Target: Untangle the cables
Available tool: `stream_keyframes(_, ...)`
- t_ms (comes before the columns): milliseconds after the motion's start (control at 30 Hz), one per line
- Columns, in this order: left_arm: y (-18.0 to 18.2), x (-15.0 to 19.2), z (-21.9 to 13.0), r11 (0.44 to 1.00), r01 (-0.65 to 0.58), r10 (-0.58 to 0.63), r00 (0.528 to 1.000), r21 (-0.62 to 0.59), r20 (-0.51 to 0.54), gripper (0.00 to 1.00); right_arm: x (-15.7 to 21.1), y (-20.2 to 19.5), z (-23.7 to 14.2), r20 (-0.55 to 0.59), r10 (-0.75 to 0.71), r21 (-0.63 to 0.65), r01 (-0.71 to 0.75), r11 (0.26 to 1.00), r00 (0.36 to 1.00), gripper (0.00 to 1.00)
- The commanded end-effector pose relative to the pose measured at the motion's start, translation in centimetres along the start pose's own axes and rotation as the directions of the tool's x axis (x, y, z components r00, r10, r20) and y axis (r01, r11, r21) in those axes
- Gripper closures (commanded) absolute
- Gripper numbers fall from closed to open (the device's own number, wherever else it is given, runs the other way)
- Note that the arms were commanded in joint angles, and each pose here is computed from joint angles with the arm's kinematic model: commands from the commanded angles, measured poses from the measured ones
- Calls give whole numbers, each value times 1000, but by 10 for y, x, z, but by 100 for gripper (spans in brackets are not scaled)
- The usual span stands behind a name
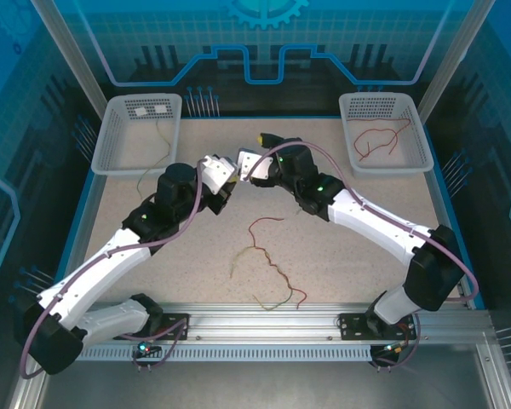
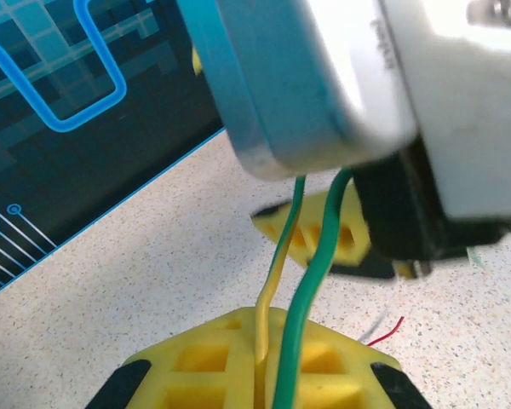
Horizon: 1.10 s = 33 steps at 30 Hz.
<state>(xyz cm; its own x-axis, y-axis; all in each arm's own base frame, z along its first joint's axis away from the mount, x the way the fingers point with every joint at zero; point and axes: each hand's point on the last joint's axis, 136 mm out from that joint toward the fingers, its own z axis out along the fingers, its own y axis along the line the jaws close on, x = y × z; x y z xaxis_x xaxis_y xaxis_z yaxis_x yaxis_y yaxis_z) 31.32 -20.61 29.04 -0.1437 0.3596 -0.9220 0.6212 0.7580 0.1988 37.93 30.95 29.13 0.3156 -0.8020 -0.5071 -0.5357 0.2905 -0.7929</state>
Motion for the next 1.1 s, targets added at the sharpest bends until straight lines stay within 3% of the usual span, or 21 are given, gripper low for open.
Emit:
stream_keyframes(0,-7,-15,-5,999,-11,9,998,34,66,100,-23,-14,-27,133,53,-32,-49,998,990,97)
stream_keyframes(100,-5,-20,-5,999,33,-36,992,25,117,100,-28,-16,-45,217,167,-72,-155,985,962,100)
stream_keyframes(200,-3,-26,-8,991,115,-127,975,70,185,100,-31,-26,-63,290,344,-139,-316,939,893,100)
stream_keyframes(300,2,-29,-7,967,217,-245,937,135,250,100,-32,-40,-76,357,505,-207,-460,863,786,100)
stream_keyframes(433,-9,-32,-4,946,233,-295,907,226,300,100,-30,-68,-85,420,661,-239,-627,741,622,100)
stream_keyframes(533,-12,-23,5,938,251,-313,910,241,271,100,-23,-88,-85,424,747,-253,-725,640,512,100)
stream_keyframes(667,-10,-9,7,939,271,-323,907,213,268,100,4,-119,-92,419,858,-338,-826,450,296,100)
stream_keyframes(733,-12,-2,11,936,280,-328,914,215,237,100,11,-125,-92,419,877,-358,-844,400,237,100)
stream_keyframes(867,-23,3,23,911,301,-361,913,283,191,100,0,-120,-85,388,898,-409,-834,370,209,100)
stream_keyframes(967,-38,1,32,888,301,-373,914,349,161,100,-17,-110,-84,410,870,-388,-811,439,274,100)
stream_keyframes(1067,-29,0,35,897,331,-392,902,294,179,100,-18,-105,-82,380,860,-350,-807,475,342,100)
